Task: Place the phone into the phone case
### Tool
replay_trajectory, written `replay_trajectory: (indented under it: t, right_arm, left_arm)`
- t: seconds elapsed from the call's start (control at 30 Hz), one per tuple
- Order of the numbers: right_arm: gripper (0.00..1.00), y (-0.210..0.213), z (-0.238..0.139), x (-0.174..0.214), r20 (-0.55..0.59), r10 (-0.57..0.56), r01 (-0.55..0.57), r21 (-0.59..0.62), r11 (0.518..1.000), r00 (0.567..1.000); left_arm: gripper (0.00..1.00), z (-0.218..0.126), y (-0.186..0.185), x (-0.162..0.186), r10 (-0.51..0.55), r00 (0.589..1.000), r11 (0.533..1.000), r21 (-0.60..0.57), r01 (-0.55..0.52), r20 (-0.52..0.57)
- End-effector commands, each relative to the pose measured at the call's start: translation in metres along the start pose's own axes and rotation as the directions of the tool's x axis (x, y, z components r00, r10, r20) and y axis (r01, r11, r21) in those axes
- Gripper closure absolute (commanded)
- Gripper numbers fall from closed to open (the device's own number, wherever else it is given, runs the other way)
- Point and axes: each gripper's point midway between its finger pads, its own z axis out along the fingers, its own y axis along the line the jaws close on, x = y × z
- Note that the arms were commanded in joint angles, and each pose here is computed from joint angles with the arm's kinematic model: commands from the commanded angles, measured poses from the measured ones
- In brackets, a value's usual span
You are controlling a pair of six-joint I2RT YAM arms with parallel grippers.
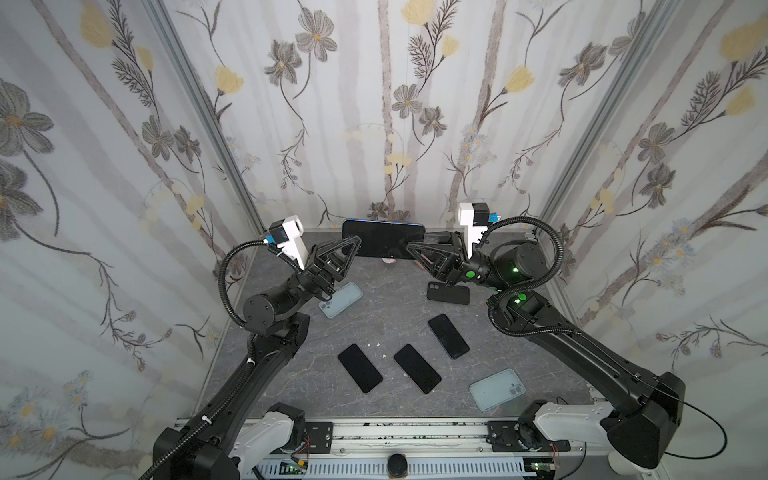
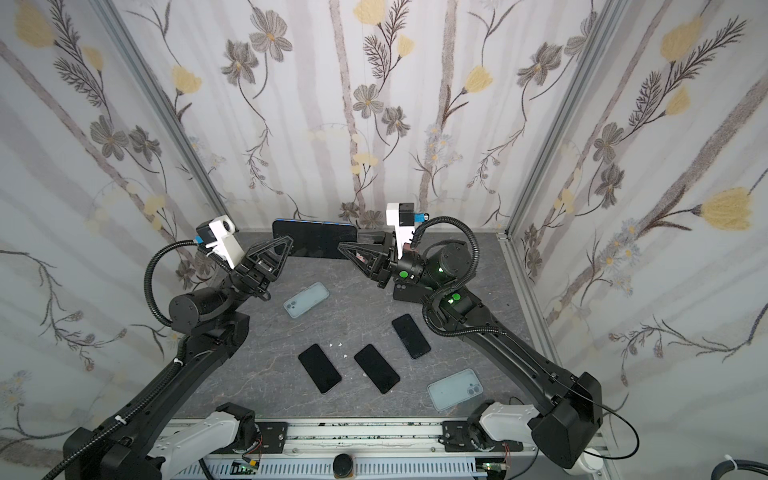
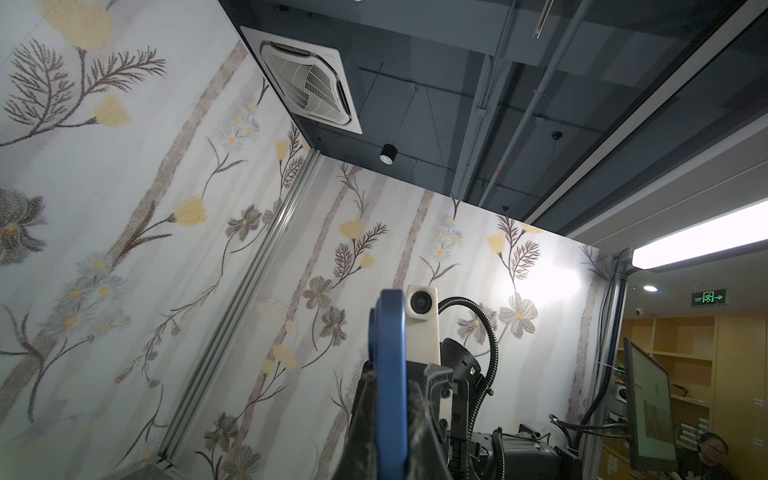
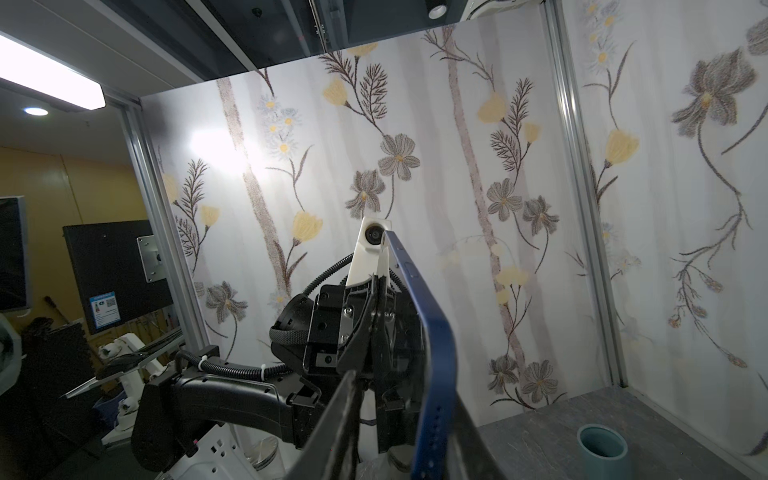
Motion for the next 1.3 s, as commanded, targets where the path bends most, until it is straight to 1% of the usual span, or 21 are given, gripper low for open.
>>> replay_trajectory:
  t: [0.0, 0.07, 0.17, 0.2, 0.23, 0.27, 0.37, 0.4, 0.47, 0.5, 0.57, 0.6, 0.63, 0.67, 0.73, 0.77, 0.87, 0.93, 1.07, 1.13, 1.27]
  right_arm:
    - [0.87, 0.021, 0.003, -0.006, 0.002, -0.026, 0.026, -0.088, 0.996, 1.000]
    - [1.00, 0.022, 0.003, -0.008, 0.011, -0.028, 0.028, -0.083, 0.996, 1.000]
    - [1.00, 0.018, 0.001, -0.013, 0.031, -0.027, 0.028, -0.042, 0.999, 0.999]
    - [1.00, 0.015, 0.001, -0.013, 0.036, -0.026, 0.026, -0.023, 0.999, 0.999]
    - [1.00, 0.012, 0.000, -0.015, 0.043, -0.025, 0.025, 0.003, 1.000, 0.999]
    - [1.00, 0.010, -0.001, -0.017, 0.049, -0.027, 0.025, 0.026, 0.999, 0.998]
    - [1.00, 0.000, -0.005, -0.022, 0.057, -0.045, 0.038, 0.111, 0.993, 0.997]
    - [1.00, -0.007, -0.008, -0.023, 0.061, -0.051, 0.041, 0.158, 0.987, 0.997]
    - [1.00, -0.037, -0.019, -0.024, 0.055, -0.076, 0.053, 0.346, 0.937, 0.996]
    - [1.00, -0.061, -0.030, -0.023, 0.043, -0.076, 0.046, 0.484, 0.874, 0.996]
    - [1.00, -0.113, -0.071, -0.013, 0.016, -0.056, 0.024, 0.767, 0.641, 0.998]
    - [1.00, -0.126, -0.088, -0.009, 0.002, -0.053, 0.028, 0.833, 0.553, 0.999]
    - [1.00, -0.134, -0.101, -0.002, -0.020, -0.050, 0.042, 0.869, 0.493, 0.999]
    - [1.00, -0.137, -0.107, 0.003, -0.035, -0.048, 0.054, 0.877, 0.477, 0.998]
    - [1.00, -0.137, -0.112, 0.010, -0.035, -0.038, 0.049, 0.875, 0.481, 0.999]
    - [1.00, -0.138, -0.112, 0.015, -0.039, -0.028, 0.048, 0.871, 0.489, 0.999]
    - [1.00, -0.140, -0.112, 0.027, -0.061, -0.002, 0.054, 0.866, 0.497, 0.998]
    - [1.00, -0.142, -0.111, 0.031, -0.067, 0.005, 0.055, 0.863, 0.502, 0.998]
    - [1.00, -0.140, -0.107, 0.030, -0.062, 0.001, 0.052, 0.850, 0.524, 0.998]
    - [1.00, -0.138, -0.107, 0.029, -0.060, -0.001, 0.052, 0.848, 0.527, 0.998]
    - [1.00, -0.135, -0.110, 0.030, -0.073, 0.003, 0.060, 0.848, 0.527, 0.997]
  left_arm:
    - [1.00, -0.001, -0.006, -0.003, 0.018, 1.000, 1.000, 0.022, -0.018, 0.014]
    - [1.00, -0.002, -0.006, -0.003, 0.018, 1.000, 1.000, 0.020, -0.018, 0.016]
    - [1.00, -0.003, -0.006, -0.004, 0.033, 0.999, 0.999, 0.003, -0.033, 0.023]
    - [0.96, -0.004, -0.004, -0.005, 0.041, 0.999, 0.999, -0.015, -0.040, 0.030]
    - [0.67, -0.005, 0.000, -0.008, 0.051, 0.998, 0.998, -0.043, -0.049, 0.042]
    - [0.46, -0.007, 0.005, -0.010, 0.061, 0.997, 0.995, -0.083, -0.056, 0.056]
    - [0.22, -0.016, 0.026, -0.019, 0.112, 0.989, 0.967, -0.240, -0.087, 0.096]
    - [0.18, -0.023, 0.036, -0.023, 0.137, 0.984, 0.945, -0.314, -0.095, 0.113]
    - [0.14, -0.051, 0.067, -0.031, 0.204, 0.967, 0.845, -0.526, -0.095, 0.153]
    - [0.12, -0.072, 0.083, -0.035, 0.233, 0.955, 0.775, -0.629, -0.066, 0.186]
    - [0.11, -0.125, 0.115, -0.034, 0.281, 0.932, 0.585, -0.811, 0.022, 0.229]
    - [0.12, -0.145, 0.126, -0.029, 0.296, 0.929, 0.506, -0.861, 0.046, 0.223]
    - [0.13, -0.163, 0.137, -0.023, 0.299, 0.933, 0.428, -0.902, 0.057, 0.201]
    - [0.13, -0.177, 0.148, -0.014, 0.285, 0.944, 0.360, -0.931, 0.057, 0.167]
    - [0.13, -0.196, 0.167, 0.003, 0.234, 0.967, 0.262, -0.964, 0.038, 0.102]
    - [0.13, -0.202, 0.177, 0.015, 0.191, 0.980, 0.235, -0.972, 0.017, 0.064]
    - [0.12, -0.210, 0.212, 0.057, 0.010, 0.999, 0.207, -0.978, -0.032, -0.030]
    - [0.12, -0.215, 0.233, 0.088, -0.123, 0.990, 0.200, -0.979, -0.039, -0.064]
    - [0.13, -0.223, 0.266, 0.146, -0.334, 0.938, 0.201, -0.979, -0.024, -0.092]
    - [0.14, -0.233, 0.281, 0.171, -0.414, 0.906, 0.176, -0.984, -0.023, -0.095]
    - [0.15, -0.243, 0.305, 0.213, -0.557, 0.821, 0.157, -0.987, -0.047, -0.128]
